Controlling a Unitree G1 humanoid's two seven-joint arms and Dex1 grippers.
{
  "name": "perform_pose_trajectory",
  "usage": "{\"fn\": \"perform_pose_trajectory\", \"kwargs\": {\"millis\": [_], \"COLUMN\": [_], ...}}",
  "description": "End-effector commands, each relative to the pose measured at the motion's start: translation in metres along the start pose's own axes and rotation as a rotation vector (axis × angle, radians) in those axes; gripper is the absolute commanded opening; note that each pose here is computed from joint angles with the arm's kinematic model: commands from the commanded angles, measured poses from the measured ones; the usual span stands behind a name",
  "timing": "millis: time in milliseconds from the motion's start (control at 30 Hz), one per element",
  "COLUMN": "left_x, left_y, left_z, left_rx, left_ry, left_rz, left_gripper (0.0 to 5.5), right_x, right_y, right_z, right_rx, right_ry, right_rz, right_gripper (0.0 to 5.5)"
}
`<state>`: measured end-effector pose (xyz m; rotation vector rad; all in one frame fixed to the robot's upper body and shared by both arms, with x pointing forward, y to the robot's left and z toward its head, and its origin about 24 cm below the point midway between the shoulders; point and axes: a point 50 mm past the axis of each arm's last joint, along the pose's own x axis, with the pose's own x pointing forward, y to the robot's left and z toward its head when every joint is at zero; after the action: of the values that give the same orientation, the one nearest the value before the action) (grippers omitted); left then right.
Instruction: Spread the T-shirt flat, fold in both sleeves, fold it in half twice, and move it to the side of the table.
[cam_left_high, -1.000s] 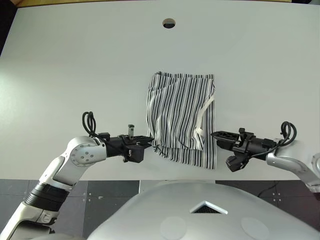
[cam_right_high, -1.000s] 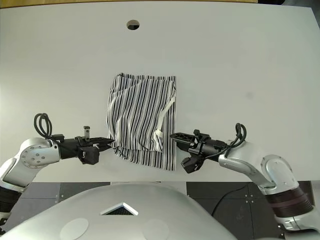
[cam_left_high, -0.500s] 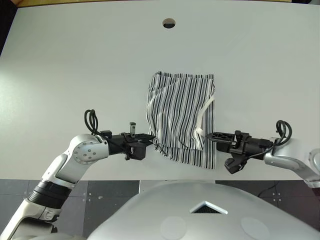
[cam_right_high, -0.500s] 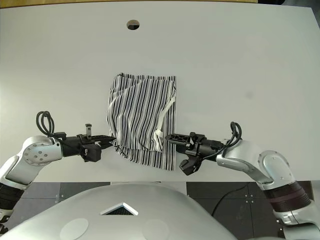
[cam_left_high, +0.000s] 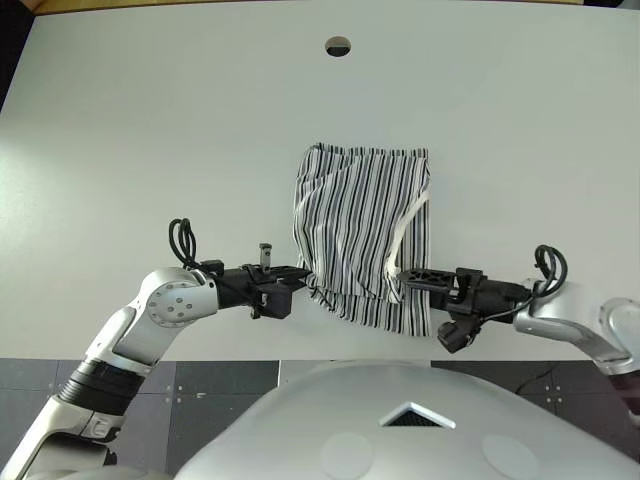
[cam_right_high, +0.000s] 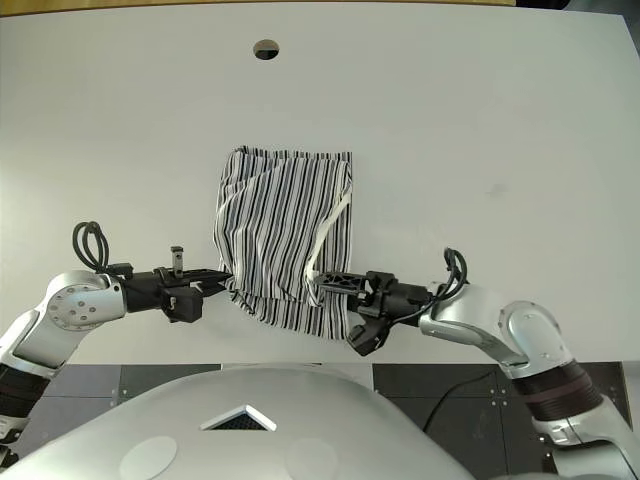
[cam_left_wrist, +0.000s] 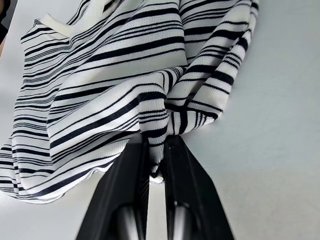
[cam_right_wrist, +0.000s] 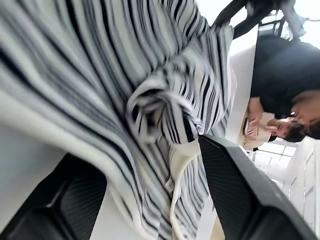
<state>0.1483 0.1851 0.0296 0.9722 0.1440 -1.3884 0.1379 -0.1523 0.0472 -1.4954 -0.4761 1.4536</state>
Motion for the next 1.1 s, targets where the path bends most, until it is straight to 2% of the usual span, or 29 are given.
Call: {"fn": "perform_pose_trajectory", "kwargs": {"millis": [33,200,467,733,833,967,1100], "left_x": [0.003,0.003,0.004,-0.004,-0.018,-0.04,-0.049], "left_y": [-0.004,-0.003,0.001,0.0,-0.004,0.006,0.011], "left_z": [-0.004,-0.003,-0.002,-0.001,0.007,0.022,0.035], "left_rx": [-0.015,-0.014,-0.006,-0.035,-0.09,-0.122,-0.158], "left_ry": [0.026,0.014,0.001,-0.01,-0.048,-0.11,-0.176], "left_rz": [-0.026,-0.033,-0.035,-0.083,-0.169,-0.178,-0.191], "left_gripper": [0.25,0.25,0.25,0.25,0.25,0.25,0.25], "right_x": [0.005,0.008,0.011,0.002,-0.004,-0.012,-0.014], "right_y": [-0.004,-0.004,0.001,0.014,0.004,0.0,0.001], "right_z": [0.001,0.0,0.0,0.0,0.004,0.005,0.015], "right_rx": [-0.046,-0.062,-0.008,0.219,0.426,0.575,0.709], "right_ry": [-0.022,-0.026,-0.004,0.013,-0.033,-0.054,-0.112], "right_rz": [0.014,0.054,0.095,0.167,0.122,0.139,0.168], "right_gripper": [3.08,3.08,1.6,0.12,0.1,0.1,0.1]}}
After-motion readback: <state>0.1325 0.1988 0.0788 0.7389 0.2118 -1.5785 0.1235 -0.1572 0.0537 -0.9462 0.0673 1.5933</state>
